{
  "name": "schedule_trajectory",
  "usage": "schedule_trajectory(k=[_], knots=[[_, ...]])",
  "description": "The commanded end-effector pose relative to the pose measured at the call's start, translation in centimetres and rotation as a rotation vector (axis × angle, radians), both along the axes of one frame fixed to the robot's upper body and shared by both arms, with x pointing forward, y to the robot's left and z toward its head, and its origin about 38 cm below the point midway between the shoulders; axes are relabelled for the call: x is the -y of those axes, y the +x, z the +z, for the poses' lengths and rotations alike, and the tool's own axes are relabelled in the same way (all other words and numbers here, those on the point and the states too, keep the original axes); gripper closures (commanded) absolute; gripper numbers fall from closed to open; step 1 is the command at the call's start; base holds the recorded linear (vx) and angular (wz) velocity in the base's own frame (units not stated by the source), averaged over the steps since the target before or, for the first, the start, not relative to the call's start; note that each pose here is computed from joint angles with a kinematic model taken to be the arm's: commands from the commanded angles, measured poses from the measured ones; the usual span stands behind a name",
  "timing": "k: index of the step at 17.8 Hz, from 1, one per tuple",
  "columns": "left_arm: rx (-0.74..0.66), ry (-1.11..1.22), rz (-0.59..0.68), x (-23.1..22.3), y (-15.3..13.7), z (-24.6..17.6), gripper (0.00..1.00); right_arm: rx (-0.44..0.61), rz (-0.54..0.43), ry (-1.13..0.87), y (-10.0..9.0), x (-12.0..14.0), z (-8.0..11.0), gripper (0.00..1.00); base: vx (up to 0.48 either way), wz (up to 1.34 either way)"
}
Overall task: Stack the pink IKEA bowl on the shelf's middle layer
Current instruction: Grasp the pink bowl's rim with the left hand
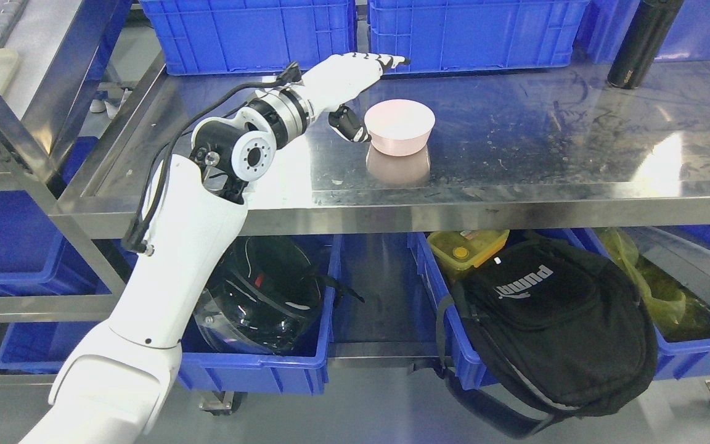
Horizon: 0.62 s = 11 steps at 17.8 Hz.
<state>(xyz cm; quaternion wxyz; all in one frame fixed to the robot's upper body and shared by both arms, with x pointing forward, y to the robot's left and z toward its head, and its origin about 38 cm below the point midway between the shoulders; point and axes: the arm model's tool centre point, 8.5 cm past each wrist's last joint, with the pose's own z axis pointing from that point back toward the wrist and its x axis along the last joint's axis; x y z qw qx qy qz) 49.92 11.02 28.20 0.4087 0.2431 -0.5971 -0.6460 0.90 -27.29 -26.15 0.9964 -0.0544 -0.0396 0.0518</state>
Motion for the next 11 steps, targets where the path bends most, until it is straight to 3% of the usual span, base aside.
schedule_trajectory(k=[1,5,9,11], knots=[[-0.118,0.159,-0.037,6.5,1.1,-3.8,0.10,-0.004,0.000,-0.017,-0.8,1.1,0.1,0.00,0.000,0.00],[-0.236,0.252,0.028,4.6,2.7,-7.3,0.17,-0.004,0.000,-0.017,-0.8,1.1,0.1,0.00,0.000,0.00],[-0.244,0.226,0.054,3.6,3.2,-7.0,0.30,-0.004,0.000,-0.017,-0.8,1.1,0.1,0.00,0.000,0.00],[-0.234,0.231,0.088,2.8,4.5,-5.8,0.31,-0.004,0.000,-0.017,-0.8,1.1,0.1,0.00,0.000,0.00]])
